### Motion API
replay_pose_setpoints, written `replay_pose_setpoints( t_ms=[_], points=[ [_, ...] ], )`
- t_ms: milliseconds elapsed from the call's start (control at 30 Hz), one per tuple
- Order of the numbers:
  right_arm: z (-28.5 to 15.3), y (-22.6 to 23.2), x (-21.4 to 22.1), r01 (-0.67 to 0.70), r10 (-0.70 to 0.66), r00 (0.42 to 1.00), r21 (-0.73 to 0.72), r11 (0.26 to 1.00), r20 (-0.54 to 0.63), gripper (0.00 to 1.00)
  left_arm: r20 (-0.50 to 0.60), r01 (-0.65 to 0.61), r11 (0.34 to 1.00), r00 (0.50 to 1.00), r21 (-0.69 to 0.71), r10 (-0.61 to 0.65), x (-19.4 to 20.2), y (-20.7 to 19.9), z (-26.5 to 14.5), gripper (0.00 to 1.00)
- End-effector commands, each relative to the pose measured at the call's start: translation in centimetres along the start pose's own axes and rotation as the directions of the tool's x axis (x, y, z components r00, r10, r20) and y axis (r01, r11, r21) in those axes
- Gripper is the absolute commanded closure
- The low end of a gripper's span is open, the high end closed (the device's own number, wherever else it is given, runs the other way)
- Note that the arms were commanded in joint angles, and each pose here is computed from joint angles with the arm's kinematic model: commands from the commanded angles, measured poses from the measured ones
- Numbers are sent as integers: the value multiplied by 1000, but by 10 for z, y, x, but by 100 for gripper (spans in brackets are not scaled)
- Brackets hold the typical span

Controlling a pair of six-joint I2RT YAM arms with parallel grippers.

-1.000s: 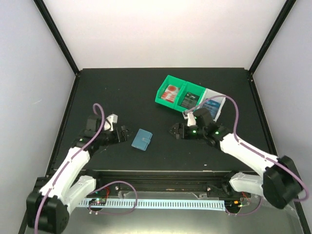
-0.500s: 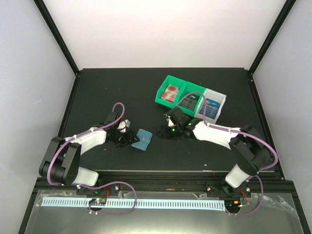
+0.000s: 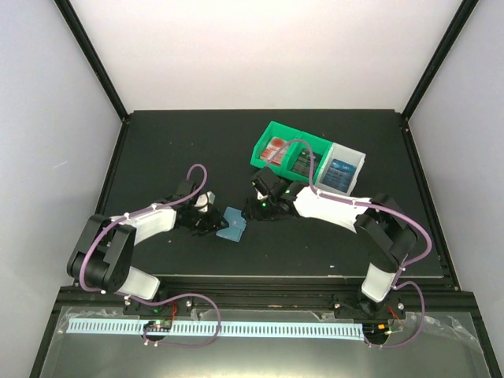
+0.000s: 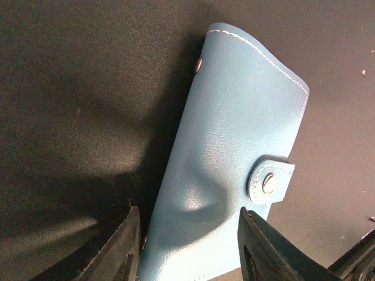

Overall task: Put the credit cards into the card holder
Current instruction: Open the card holder at the center of the board.

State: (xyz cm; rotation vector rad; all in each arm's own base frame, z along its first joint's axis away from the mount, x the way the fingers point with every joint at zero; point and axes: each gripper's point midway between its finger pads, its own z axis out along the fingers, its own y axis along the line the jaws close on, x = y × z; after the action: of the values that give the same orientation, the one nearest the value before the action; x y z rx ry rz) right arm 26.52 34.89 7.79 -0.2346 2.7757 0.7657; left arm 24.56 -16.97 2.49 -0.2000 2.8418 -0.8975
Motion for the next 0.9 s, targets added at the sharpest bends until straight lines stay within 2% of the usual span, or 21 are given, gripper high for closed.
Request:
replay_pose_setpoints(
  t_ms=[0,167,367,667,867],
  points=[
    [-17,-28,11,24,-26,1000,136,990,12,37,28,-40,999,999,-35,41,-8,-1,4,54],
    [-21,-33,24,-14,14,1000,121,993,-1,37,7,-69,997,998,-32,69,-5,-10,13,64],
    [-10,-38,10,-53,44,998,169,984,54,37,32,-87,992,995,-86,90,-1,-7,14,64],
    [14,-5,-8,72,-89,994,234,970,60,36,62,-18,995,998,-99,24,-1,0,15,64],
    [36,-11,4,-30,19,998,201,979,58,43,48,47,997,998,-63,-44,12,4,20,65]
  ],
)
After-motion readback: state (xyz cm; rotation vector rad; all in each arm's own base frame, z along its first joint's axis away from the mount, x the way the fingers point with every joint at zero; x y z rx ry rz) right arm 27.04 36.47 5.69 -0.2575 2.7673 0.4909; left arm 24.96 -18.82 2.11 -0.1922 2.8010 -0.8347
